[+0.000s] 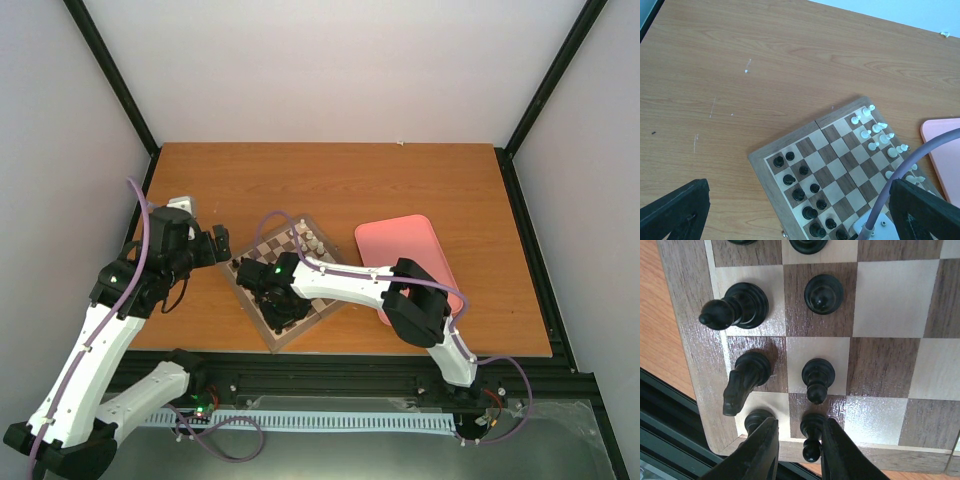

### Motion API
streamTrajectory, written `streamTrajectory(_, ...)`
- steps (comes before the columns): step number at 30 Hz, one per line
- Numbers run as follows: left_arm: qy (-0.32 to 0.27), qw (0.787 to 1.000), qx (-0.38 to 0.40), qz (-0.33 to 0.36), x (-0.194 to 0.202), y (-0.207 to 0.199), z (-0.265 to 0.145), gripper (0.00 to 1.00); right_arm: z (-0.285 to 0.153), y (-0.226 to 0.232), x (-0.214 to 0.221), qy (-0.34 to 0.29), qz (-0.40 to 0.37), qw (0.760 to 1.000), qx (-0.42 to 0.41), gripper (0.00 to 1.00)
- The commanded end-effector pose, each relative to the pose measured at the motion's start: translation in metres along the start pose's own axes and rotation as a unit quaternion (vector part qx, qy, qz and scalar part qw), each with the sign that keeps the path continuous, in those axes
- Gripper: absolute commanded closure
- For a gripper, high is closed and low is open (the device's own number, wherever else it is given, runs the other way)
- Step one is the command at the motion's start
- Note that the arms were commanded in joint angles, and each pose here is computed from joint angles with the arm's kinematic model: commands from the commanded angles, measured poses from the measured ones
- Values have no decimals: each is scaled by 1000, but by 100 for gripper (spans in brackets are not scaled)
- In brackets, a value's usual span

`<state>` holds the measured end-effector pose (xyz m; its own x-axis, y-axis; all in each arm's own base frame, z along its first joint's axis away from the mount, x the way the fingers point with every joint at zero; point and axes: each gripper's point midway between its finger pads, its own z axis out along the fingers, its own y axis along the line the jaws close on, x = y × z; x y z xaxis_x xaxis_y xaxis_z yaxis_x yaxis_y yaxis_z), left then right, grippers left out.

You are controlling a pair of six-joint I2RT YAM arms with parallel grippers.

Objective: Set up the chess pieces on the board
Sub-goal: Place the chess piece on the chessboard, then reset both arms

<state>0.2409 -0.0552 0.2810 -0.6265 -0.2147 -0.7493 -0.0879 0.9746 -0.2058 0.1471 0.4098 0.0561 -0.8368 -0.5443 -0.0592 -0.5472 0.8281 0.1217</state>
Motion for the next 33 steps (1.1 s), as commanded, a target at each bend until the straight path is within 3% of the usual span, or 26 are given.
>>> streamTrajectory(1,-6,1000,4,7,-4,-2,-4,0,-13,13,-4,-13,-14,1000,-23,74)
streamTrajectory(10,-4,1000,5,8,-2,-2,-3,0,-19,7,-6,-23,-8,1000,-5,74)
streamTrajectory(14,-5,1000,6,9,-3,-3,-3,0,-32,-2,-11,-46,4,999,16,65)
streamTrajectory(22,-7,1000,9,8,-5,-4,-4,0,-71,-4,-17,-75,-1,997,24,61)
streamTrajectory(24,-9,1000,10,8,-7,-5,-5,0,-97,-5,-23,-104,1,994,21,51)
streamTrajectory(26,-10,1000,9,10,-10,-5,-6,0,-122,-11,-31,-132,4,991,24,31)
streamTrajectory(27,-11,1000,10,11,-12,-6,-7,0,-135,-16,-35,-143,9,989,25,5)
streamTrajectory(28,-12,1000,10,10,-14,-7,-9,0,-147,-22,-40,-153,15,988,25,1)
streamTrajectory(33,-14,999,38,12,-34,-24,-18,0,-196,-81,-66,-193,75,978,28,0)
